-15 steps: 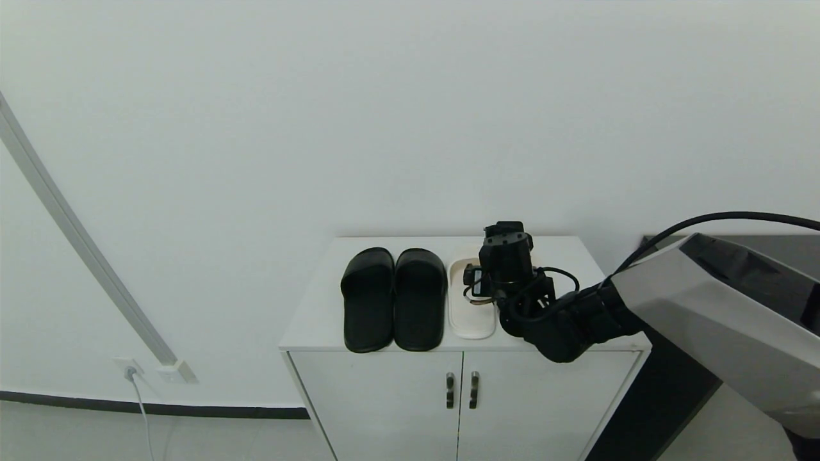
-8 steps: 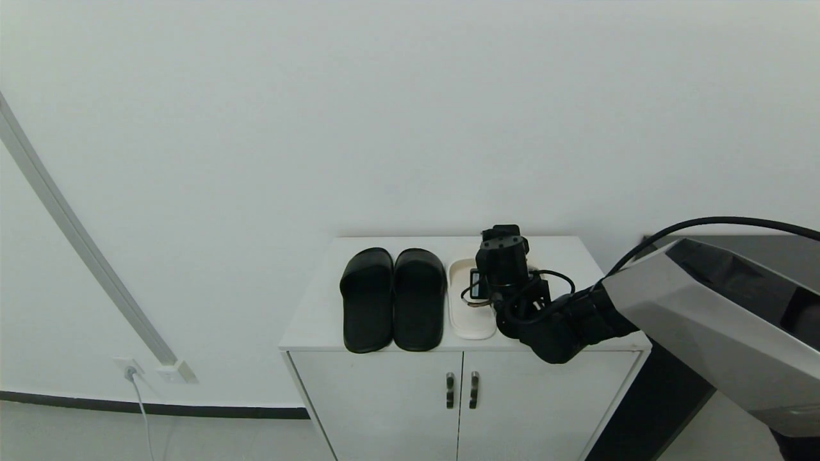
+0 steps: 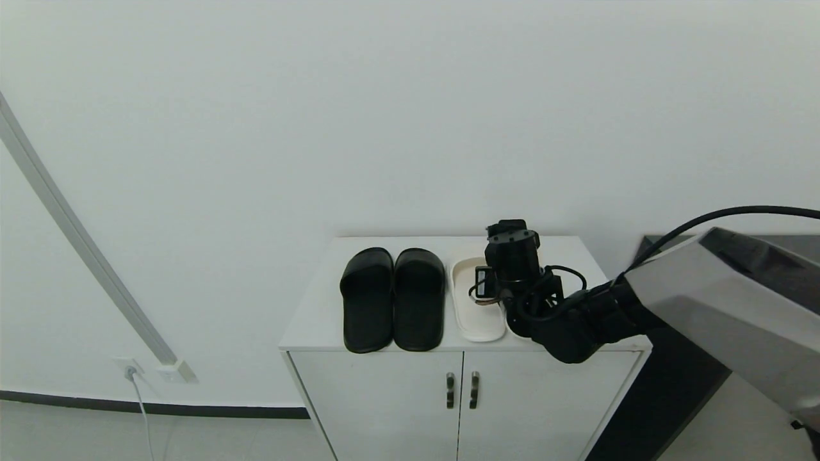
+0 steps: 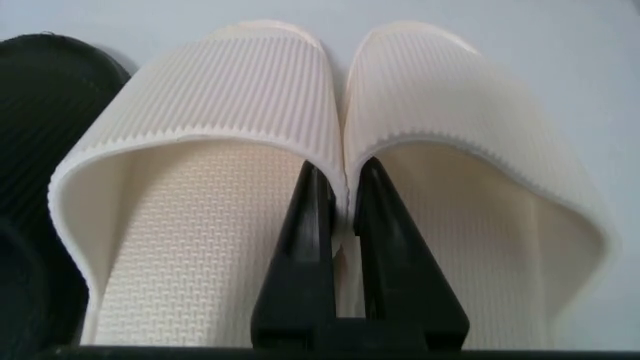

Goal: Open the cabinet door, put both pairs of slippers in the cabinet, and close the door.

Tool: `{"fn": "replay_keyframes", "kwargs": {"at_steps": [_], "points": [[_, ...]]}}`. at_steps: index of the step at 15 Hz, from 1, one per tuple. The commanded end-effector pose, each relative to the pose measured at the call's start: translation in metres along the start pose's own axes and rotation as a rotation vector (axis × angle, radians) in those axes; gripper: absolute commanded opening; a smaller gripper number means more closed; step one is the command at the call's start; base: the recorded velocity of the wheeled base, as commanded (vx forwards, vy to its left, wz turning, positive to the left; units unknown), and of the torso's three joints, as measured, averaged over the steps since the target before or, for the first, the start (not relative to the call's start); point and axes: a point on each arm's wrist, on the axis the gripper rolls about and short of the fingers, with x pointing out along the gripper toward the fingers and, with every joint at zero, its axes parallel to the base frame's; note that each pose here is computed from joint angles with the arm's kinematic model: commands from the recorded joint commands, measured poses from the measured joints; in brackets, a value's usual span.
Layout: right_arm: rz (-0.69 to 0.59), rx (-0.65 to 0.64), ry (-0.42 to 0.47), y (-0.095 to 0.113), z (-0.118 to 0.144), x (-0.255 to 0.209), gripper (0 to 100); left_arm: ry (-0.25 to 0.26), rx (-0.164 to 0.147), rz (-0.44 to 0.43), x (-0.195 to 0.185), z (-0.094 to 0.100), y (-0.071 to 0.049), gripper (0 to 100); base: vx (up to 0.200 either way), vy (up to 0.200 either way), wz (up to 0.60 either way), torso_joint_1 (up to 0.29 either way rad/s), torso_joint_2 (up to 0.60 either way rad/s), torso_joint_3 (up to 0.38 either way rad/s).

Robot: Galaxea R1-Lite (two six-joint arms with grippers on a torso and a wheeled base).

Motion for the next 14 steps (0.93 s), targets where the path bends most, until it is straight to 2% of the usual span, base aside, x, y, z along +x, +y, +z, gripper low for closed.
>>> {"fn": "replay_keyframes", "kwargs": {"at_steps": [1, 4, 6, 8, 11, 14], "points": [[0.078, 0.023, -0.050, -0.023, 0.046, -0.056, 0, 0.002, 0.000, 0.000, 0.000, 0.000, 0.000, 0, 0.000, 0.000, 0.00, 0.000, 0.00, 0.000], [0.242, 0.009, -0.021, -0.047, 0.053, -0.114, 0, 0.002, 0.001, -0.001, 0.000, 0.000, 0.000, 0, 0.000, 0.000, 0.00, 0.000, 0.00, 0.000], [0.397, -0.032, 0.008, -0.070, 0.050, -0.152, 0, 0.002, 0.001, -0.001, 0.000, 0.000, 0.000, 0, 0.000, 0.000, 0.00, 0.000, 0.00, 0.000], [0.491, -0.059, 0.030, -0.089, 0.043, -0.179, 0, 0.002, 0.004, -0.001, 0.000, 0.000, 0.000, 0, 0.000, 0.000, 0.00, 0.000, 0.00, 0.000], [0.577, -0.070, 0.049, -0.101, 0.033, -0.204, 0, 0.002, 0.003, -0.001, 0.000, 0.000, 0.000, 0, 0.000, 0.000, 0.00, 0.000, 0.00, 0.000], [0.625, -0.095, 0.088, -0.097, 0.020, -0.212, 0, 0.002, 0.004, -0.001, 0.000, 0.000, 0.000, 0, 0.000, 0.000, 0.00, 0.000, 0.00, 0.000]]}}
